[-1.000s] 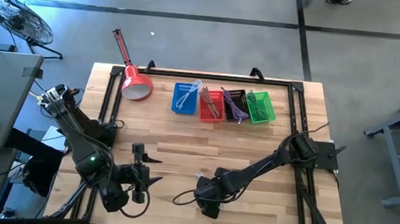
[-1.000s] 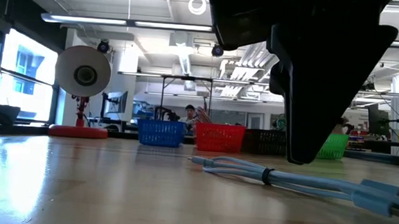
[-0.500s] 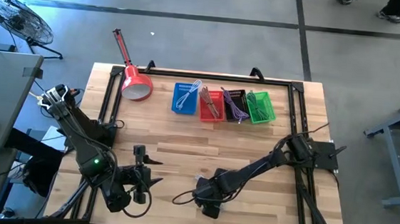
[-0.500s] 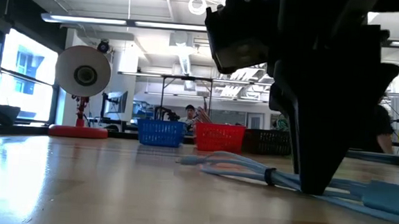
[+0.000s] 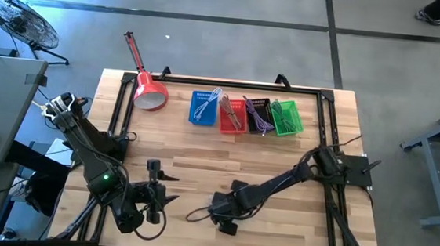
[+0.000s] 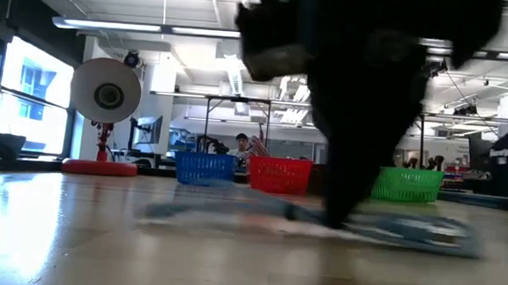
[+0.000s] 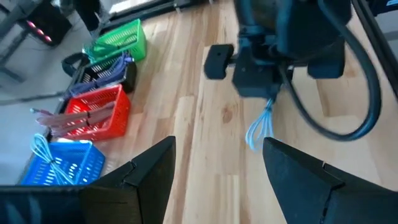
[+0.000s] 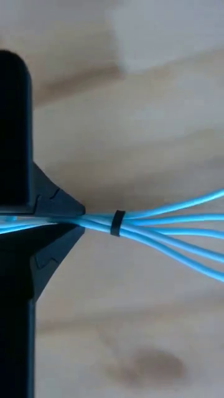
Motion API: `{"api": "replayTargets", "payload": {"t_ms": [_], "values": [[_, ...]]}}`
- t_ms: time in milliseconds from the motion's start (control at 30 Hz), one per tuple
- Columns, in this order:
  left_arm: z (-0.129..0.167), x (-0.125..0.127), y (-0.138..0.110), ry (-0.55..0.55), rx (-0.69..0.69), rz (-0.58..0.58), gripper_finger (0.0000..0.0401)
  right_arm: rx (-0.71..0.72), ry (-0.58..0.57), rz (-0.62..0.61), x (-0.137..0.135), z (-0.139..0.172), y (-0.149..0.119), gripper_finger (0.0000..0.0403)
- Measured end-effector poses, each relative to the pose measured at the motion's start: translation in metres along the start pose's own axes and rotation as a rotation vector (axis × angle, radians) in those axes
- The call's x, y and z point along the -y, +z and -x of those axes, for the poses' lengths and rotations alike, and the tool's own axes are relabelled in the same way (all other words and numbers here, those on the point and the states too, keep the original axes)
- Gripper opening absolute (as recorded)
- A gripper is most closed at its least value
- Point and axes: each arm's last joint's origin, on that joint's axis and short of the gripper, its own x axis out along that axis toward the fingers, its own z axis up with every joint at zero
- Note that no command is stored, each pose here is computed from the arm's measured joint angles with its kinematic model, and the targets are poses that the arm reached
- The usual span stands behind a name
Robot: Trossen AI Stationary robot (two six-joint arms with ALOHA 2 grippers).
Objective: Pick & Place USB Port
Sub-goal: Put the white charger cable into the blue bin
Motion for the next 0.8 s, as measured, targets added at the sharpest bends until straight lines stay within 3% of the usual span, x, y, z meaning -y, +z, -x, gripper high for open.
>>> {"api": "replayTargets", "payload": {"t_ms": [100, 267, 467, 667, 800], "values": [[0.000, 0.000, 0.001, 0.002, 0.009, -0.025, 0.0234, 0.053, -0.014, 0.037, -0.001, 0.019, 0.007, 0.0004], [0.000, 0.002, 0.000, -0.044, -0.015, -0.032, 0.0234, 0.178, -0.052, 0.090, -0.007, 0.076, 0.011, 0.0003], [0.000, 0.003, 0.003, -0.057, 0.002, -0.029, 0.0234, 0.446, -0.116, 0.200, -0.017, 0.152, -0.001, 0.0002], [0.003, 0.009, 0.026, -0.022, 0.202, -0.052, 0.0234, 0.700, -0.205, 0.385, -0.031, 0.203, -0.024, 0.0001], [0.010, 0.013, 0.048, -0.077, 0.365, -0.065, 0.0234, 0.821, -0.268, 0.502, -0.043, 0.219, -0.032, 0.0001]]}}
